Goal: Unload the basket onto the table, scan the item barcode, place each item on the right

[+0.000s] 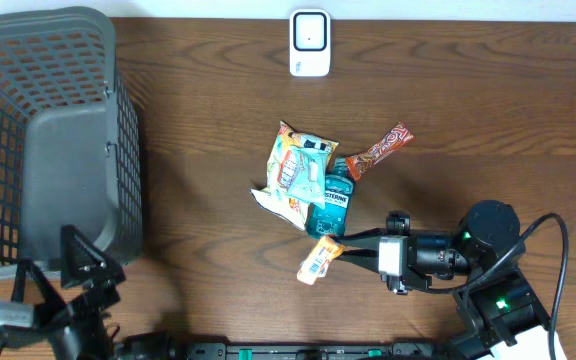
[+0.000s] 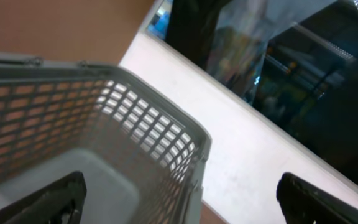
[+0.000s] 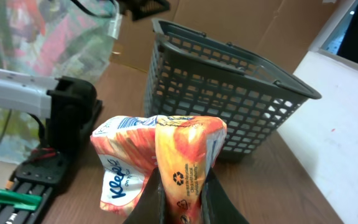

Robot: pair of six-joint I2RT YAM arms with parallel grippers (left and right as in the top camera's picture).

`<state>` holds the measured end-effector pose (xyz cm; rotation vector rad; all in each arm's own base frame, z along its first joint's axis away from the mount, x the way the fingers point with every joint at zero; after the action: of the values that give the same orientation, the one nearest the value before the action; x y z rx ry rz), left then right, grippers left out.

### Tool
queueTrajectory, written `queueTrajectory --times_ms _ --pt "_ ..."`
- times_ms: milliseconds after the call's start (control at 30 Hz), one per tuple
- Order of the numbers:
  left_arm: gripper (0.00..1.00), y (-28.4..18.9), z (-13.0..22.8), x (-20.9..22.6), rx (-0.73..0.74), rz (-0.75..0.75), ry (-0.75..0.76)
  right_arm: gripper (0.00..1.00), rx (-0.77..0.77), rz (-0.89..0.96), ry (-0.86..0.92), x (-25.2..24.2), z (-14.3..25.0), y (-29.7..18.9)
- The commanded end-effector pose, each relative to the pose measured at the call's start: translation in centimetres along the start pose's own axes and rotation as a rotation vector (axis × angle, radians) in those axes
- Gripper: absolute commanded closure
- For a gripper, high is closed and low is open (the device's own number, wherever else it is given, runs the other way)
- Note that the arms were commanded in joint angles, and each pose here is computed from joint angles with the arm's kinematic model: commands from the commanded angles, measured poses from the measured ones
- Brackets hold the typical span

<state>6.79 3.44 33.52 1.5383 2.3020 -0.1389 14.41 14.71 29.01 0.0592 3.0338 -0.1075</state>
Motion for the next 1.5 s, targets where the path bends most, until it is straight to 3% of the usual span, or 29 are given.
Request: queueTrajectory --times_ms 0,233,367,500,633,800,867,1000,1167,1333,1467 --pt "0.02 1.8 2.2 -0.6 0.008 0.093 -0.026 0.99 -0.004 -0.026 0.046 0.2 -0.1 -0.1" --pt "0.02 4.7 6.3 -0.9 -0.052 0.202 -0.042 0.99 -0.002 -0.026 0.086 0.2 -0.1 -0.1" --pt "0.02 5.9 10.1 0.1 -0.011 0.188 -0.035 0.99 0.016 0.008 0.161 0.0 0.3 -0.1" --pt "0.02 6.7 13.8 1.2 0.025 0.175 -0.058 0.99 0.057 0.171 0.325 -1.3 1.1 -0.2" --pt "0.02 6.8 15.9 1.9 0.098 0.147 -0.091 0.99 0.059 0.204 0.381 -1.6 1.3 -0.3" --pt "0.02 6.8 16.2 1.9 0.116 0.146 -0.088 0.99 0.065 0.203 0.391 -1.5 1.4 -0.3" --pt "0.02 6.7 15.7 1.1 0.096 0.226 -0.066 0.99 0.078 0.209 0.410 -1.5 1.7 -0.3" --pt "0.02 5.6 13.8 -1.8 -0.008 0.517 0.214 0.99 0.101 0.247 0.437 -1.9 2.3 -0.3" --pt "0.02 4.6 10.8 -3.5 -0.071 0.621 0.238 0.99 0.124 0.253 0.472 -2.4 3.2 -0.1" --pt "0.02 3.6 11.5 -4.8 -0.007 0.818 0.260 0.99 0.145 0.250 0.511 -3.0 4.1 0.3" --pt "0.02 3.9 12.9 -4.8 0.093 0.844 0.248 0.99 0.161 0.252 0.586 -3.4 4.9 0.6"
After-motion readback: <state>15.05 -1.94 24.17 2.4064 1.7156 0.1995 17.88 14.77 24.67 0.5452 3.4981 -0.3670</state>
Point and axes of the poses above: each gripper's point midway between its finger pads, its own y axis out along the fingers, its own x axis along the line the jaws close on, z = x × y, the point moved 8 cm from there along -y, back along the fingers, and after that the axes turned 15 degrees about y, right-handed, at the moved point
